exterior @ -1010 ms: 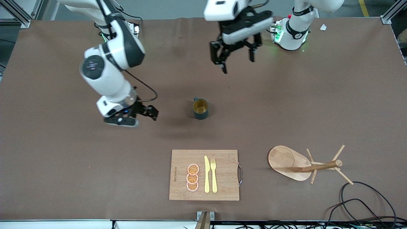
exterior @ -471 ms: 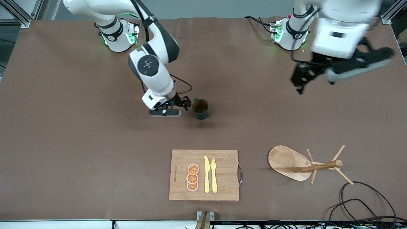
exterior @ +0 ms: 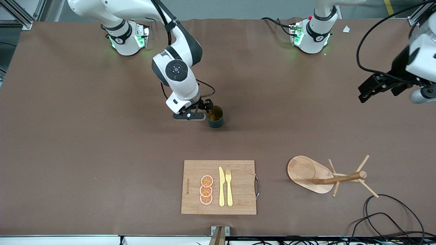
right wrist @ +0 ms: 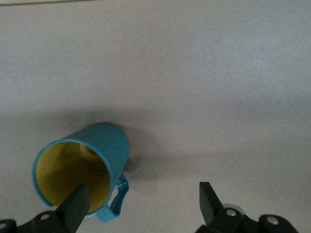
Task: Transfer cup from left to right arm and place
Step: 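Grasp the teal mug with the right gripper while the left gripper withdraws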
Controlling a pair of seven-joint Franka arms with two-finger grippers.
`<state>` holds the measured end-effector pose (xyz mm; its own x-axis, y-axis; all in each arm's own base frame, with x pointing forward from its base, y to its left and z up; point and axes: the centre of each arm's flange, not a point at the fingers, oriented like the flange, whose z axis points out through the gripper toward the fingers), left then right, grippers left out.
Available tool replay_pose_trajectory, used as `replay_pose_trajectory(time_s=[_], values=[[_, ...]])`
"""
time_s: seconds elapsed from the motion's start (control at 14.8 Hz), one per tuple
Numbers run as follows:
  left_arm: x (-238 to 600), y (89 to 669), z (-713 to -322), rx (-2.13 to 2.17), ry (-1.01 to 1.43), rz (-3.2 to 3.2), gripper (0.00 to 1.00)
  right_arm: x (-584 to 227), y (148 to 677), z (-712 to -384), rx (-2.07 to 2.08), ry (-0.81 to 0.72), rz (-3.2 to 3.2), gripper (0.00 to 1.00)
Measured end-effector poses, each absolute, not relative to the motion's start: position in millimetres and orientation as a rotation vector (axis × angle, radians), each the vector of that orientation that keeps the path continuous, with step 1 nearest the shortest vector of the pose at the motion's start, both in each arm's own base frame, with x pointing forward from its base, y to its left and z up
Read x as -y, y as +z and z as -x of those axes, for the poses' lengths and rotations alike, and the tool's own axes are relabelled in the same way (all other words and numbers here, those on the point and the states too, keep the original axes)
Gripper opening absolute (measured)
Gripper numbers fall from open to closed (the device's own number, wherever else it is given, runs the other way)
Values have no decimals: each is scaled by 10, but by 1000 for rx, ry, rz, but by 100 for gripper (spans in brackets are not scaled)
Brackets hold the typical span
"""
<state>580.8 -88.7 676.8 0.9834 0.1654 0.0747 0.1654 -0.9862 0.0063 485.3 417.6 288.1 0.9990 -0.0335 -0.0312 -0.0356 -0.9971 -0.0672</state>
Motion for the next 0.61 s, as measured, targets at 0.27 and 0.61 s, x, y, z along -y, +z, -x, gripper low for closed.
replay_pose_trajectory(time_s=[0.27, 0.61], values=[[457, 6640, -5678, -236, 25, -3122, 100, -4296, 2685, -4886, -65, 60, 3081, 100], [364, 6488, -5385, -257, -58, -3124, 100, -4409, 2553, -4955, -68, 55, 3079, 92]])
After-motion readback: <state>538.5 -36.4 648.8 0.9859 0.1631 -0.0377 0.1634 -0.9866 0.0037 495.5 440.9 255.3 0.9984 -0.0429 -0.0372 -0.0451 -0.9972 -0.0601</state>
